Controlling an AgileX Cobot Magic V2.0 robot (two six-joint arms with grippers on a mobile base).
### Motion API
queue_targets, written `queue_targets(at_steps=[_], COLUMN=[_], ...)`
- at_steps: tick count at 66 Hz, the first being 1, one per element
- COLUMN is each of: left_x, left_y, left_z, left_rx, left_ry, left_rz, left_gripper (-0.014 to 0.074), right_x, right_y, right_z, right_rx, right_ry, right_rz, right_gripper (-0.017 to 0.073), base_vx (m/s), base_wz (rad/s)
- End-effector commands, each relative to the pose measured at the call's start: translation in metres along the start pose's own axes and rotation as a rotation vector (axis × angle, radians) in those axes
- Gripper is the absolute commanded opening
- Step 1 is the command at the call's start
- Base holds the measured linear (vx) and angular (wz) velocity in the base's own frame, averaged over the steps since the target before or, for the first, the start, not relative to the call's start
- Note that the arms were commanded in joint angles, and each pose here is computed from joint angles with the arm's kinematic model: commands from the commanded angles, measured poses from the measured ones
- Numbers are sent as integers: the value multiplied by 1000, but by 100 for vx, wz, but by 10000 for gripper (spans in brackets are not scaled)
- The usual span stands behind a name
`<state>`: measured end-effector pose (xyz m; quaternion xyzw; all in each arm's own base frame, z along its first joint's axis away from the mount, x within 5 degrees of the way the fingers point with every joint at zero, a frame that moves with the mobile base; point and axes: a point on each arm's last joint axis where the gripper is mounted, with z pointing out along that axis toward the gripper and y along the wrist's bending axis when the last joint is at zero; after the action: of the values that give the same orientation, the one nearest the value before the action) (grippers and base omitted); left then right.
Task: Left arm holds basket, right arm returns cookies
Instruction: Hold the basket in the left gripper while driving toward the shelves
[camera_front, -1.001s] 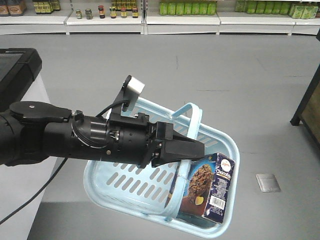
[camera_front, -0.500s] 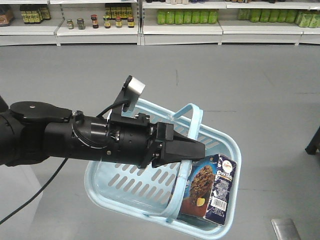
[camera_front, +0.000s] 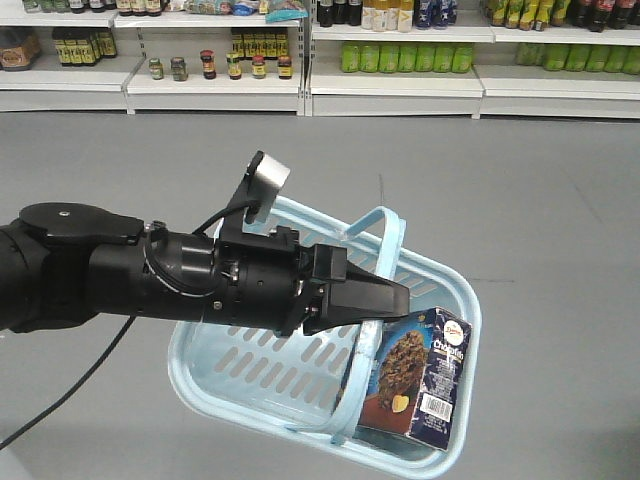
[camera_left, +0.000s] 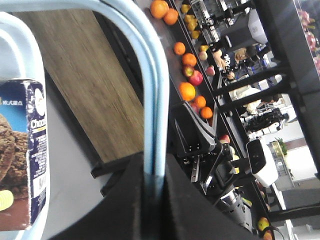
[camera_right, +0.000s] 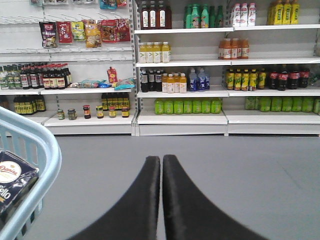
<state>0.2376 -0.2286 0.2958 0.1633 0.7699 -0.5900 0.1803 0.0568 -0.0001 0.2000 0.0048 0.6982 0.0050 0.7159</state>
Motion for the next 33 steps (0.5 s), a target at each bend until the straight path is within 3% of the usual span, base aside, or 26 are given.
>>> queue_targets(at_steps=[1,33], left_x=[-8,-8], left_y=[-27,-28], left_z=[-8,-8], left_rx=[108,109], left_ry=[-54,-53], left_rz=[19,19], left_gripper=[-6,-6], right_x=[-6,-6], right_y=[0,0], right_z=[-1,-1], right_rx=[0,0], right_ry=[-78,-80], right_rz=[-12,-12], right_gripper=[-8,-8], base_vx=[55,58], base_wz=[6,0])
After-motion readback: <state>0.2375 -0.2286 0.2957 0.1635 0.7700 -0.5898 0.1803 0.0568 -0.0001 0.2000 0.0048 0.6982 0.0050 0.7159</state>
